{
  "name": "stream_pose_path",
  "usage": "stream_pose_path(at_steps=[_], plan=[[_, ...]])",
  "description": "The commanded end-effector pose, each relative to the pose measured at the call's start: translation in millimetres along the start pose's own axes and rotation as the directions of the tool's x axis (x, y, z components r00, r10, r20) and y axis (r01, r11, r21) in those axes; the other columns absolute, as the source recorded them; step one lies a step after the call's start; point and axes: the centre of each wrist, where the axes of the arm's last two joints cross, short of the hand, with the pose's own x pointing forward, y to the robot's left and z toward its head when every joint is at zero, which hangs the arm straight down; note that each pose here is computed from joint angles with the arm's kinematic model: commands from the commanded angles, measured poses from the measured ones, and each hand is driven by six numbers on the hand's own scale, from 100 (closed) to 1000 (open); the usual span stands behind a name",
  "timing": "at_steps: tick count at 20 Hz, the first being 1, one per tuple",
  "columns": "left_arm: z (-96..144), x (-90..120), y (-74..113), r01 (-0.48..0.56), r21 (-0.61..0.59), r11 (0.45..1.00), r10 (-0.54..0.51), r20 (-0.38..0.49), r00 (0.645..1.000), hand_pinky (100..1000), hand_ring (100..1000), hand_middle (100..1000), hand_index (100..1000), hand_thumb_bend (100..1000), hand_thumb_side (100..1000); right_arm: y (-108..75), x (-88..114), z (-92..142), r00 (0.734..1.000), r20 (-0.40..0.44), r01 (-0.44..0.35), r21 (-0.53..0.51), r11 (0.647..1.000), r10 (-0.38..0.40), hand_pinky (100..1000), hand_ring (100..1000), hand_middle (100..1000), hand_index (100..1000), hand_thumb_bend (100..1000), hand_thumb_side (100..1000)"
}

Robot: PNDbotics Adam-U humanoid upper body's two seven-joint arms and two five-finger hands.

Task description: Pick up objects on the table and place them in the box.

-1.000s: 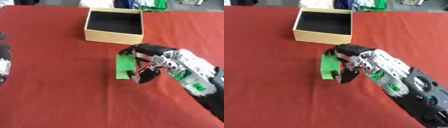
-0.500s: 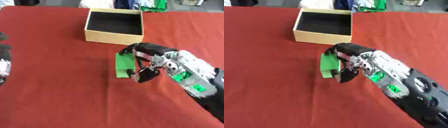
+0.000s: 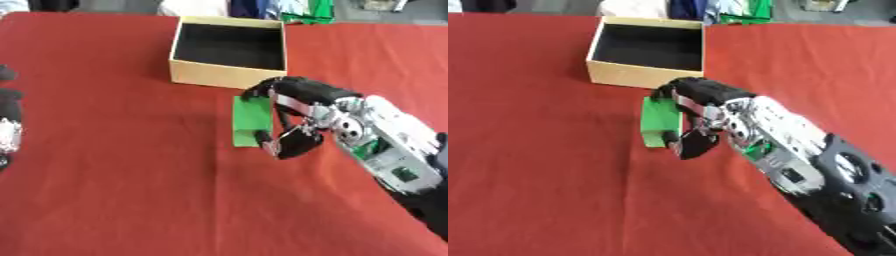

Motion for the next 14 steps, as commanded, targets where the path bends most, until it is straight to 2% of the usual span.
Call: stream_pose_path(at_steps=[1, 7, 14], plan=[[-1.9, 4.2, 6.1, 0.017, 0.004, 1.000, -0.018, 0.022, 1.000, 676, 726, 787, 896, 100, 559, -17.9, 0.7, 12.4, 1.000, -0.027, -0.016, -0.054, 0.998, 0.014, 624, 381, 377, 898, 100, 100], [-1.2, 3.8, 6.2, 0.017, 0.003, 1.000, -0.017, 0.021, 1.000, 677, 727, 787, 896, 100, 557, -31.4, 3.4, 23.1, 0.999, -0.037, -0.015, -0.120, 0.993, 0.010, 596, 358, 357, 893, 100, 100], [-0.9, 3.7, 6.2, 0.017, 0.005, 1.000, -0.017, 0.026, 1.000, 678, 727, 787, 896, 100, 555, -60.7, -0.9, 34.3, 0.996, -0.092, -0.027, -0.241, 0.970, 0.005, 581, 346, 347, 894, 100, 100]])
